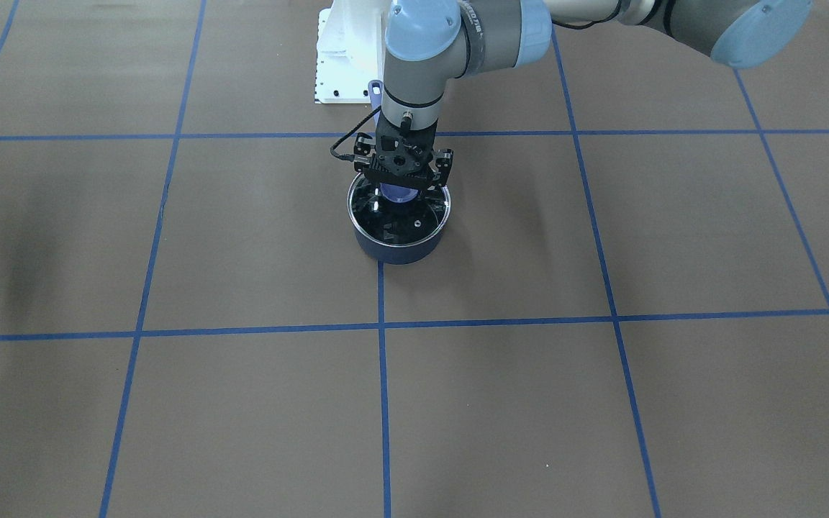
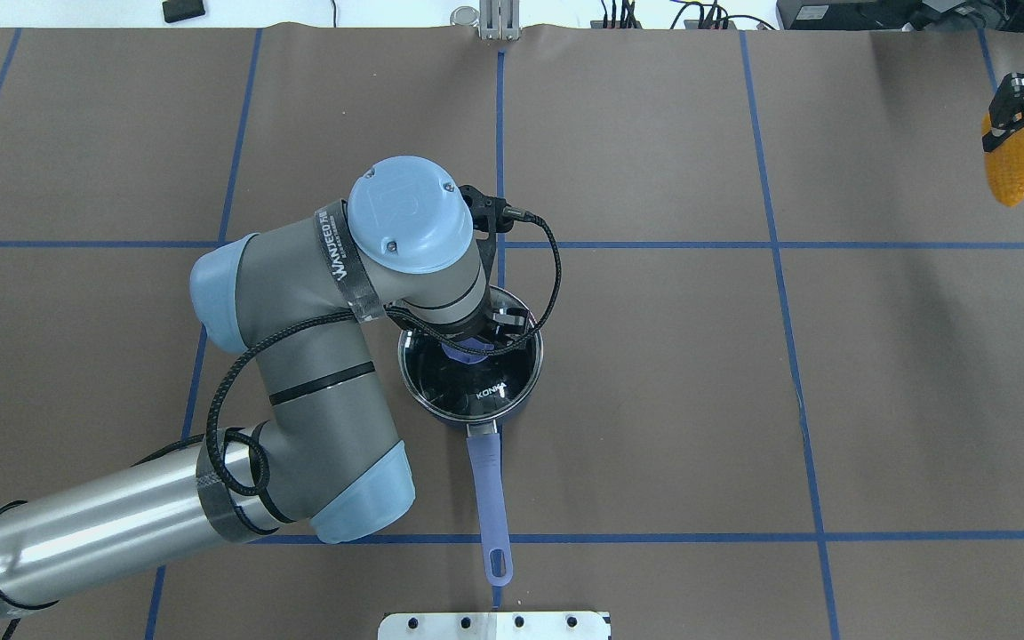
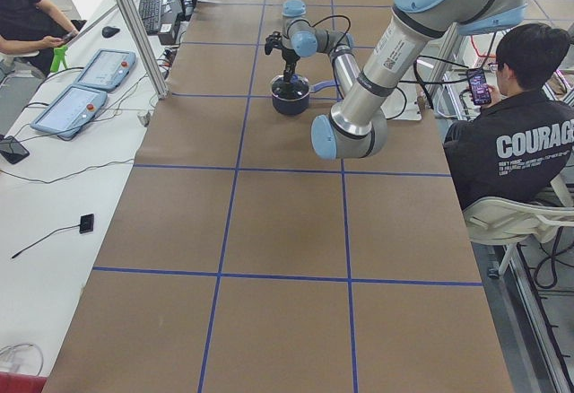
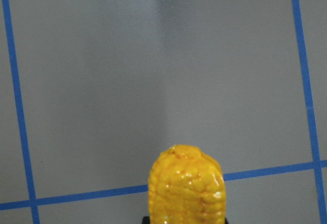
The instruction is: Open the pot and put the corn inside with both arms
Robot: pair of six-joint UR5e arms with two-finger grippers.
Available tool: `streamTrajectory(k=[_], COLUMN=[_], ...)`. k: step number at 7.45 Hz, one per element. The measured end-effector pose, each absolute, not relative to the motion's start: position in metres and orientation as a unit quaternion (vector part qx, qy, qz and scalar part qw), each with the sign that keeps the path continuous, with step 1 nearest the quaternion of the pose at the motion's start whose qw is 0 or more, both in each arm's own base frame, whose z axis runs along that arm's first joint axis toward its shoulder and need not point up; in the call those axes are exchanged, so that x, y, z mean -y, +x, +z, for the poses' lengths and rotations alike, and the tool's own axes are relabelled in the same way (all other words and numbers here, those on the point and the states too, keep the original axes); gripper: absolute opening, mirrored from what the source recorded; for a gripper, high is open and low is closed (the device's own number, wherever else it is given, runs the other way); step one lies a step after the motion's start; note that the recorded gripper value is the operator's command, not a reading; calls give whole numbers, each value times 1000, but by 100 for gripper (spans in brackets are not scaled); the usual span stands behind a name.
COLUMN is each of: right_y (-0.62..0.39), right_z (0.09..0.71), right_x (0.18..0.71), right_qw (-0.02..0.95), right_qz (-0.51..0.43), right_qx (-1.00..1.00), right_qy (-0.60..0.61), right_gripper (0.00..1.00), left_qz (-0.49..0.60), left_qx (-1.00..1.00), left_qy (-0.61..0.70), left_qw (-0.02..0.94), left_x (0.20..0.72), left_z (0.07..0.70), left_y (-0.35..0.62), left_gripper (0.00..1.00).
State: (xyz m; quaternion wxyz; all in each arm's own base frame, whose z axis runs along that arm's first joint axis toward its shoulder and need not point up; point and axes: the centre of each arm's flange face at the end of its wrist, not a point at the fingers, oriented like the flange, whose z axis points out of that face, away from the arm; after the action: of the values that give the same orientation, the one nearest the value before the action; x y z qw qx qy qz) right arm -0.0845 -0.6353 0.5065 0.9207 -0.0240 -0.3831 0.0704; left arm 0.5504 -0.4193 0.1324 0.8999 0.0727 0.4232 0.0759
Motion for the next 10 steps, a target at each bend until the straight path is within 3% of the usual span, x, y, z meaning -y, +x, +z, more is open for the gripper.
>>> streamTrajectory(k=[7, 10], right_y=[-86, -122], right_z=[495, 443], right_x=[642, 656], right_qw=[919, 908], right_qz=[76, 128], right_qx=[386, 397], right_qy=[-24, -37], right_gripper=[37, 38], left_qz=[83, 105], left_qx=[-440, -443], left_qy=[90, 107], left_qw=[890, 884], left_x=[417, 421], left_z=[118, 147], left_y=[522, 464], left_gripper=[62, 62])
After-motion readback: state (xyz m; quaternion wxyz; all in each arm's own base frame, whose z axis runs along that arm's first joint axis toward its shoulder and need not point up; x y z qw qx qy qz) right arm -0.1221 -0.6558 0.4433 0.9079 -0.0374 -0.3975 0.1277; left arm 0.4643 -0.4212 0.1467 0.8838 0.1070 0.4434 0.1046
